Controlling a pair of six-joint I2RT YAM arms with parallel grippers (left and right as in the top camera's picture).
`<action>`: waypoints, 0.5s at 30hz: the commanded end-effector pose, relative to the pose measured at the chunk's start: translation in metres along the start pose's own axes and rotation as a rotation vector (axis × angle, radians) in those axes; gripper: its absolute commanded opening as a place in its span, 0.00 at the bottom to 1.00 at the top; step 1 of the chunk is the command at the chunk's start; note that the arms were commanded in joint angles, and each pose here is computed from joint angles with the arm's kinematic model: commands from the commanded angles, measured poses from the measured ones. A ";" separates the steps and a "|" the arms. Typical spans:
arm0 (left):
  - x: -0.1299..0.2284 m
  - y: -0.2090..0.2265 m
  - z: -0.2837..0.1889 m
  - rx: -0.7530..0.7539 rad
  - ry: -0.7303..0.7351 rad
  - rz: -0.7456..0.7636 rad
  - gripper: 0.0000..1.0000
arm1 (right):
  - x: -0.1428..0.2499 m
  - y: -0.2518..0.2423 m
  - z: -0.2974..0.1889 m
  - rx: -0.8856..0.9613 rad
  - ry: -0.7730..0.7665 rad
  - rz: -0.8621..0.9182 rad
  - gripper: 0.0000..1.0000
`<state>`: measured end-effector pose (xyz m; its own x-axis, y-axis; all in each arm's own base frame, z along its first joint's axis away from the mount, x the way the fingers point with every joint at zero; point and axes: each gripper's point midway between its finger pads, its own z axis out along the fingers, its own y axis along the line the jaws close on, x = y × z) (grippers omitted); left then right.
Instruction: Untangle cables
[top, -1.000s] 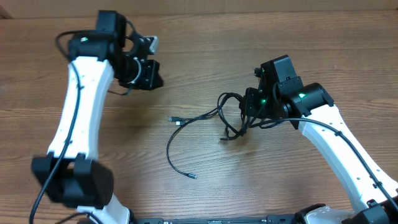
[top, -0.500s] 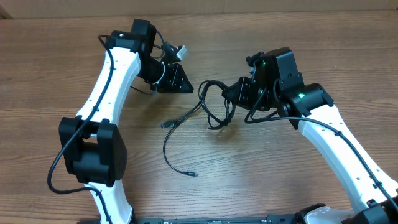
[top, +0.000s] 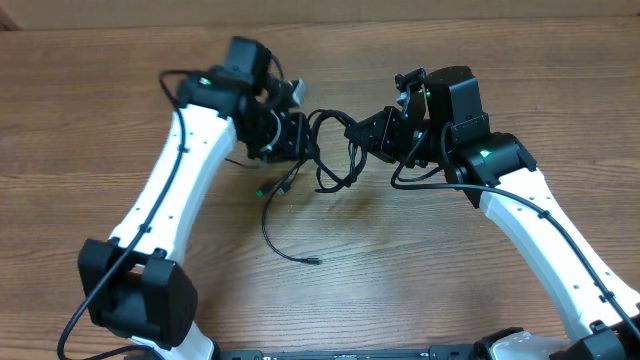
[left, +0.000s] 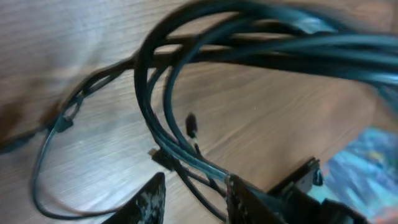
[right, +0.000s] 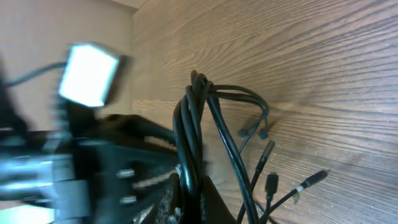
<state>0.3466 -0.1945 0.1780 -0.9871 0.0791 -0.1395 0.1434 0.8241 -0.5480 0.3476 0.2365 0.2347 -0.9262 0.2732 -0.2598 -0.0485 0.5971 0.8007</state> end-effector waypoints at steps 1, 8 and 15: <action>0.006 0.022 0.027 -0.034 0.013 -0.171 0.35 | 0.004 0.010 -0.002 -0.039 0.021 -0.030 0.04; -0.022 0.026 0.061 0.038 -0.135 -0.244 0.37 | 0.005 0.010 -0.002 -0.039 0.023 -0.034 0.04; -0.037 0.018 0.065 0.075 -0.195 -0.232 0.04 | 0.013 -0.001 -0.002 0.003 0.051 -0.032 0.04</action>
<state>0.3846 -0.2244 0.1225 -0.9688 -0.1792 -0.1713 -0.0274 0.7642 -0.6444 0.3401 0.2371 0.2303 -0.9393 0.2443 -0.2411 -0.0482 0.6016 0.7973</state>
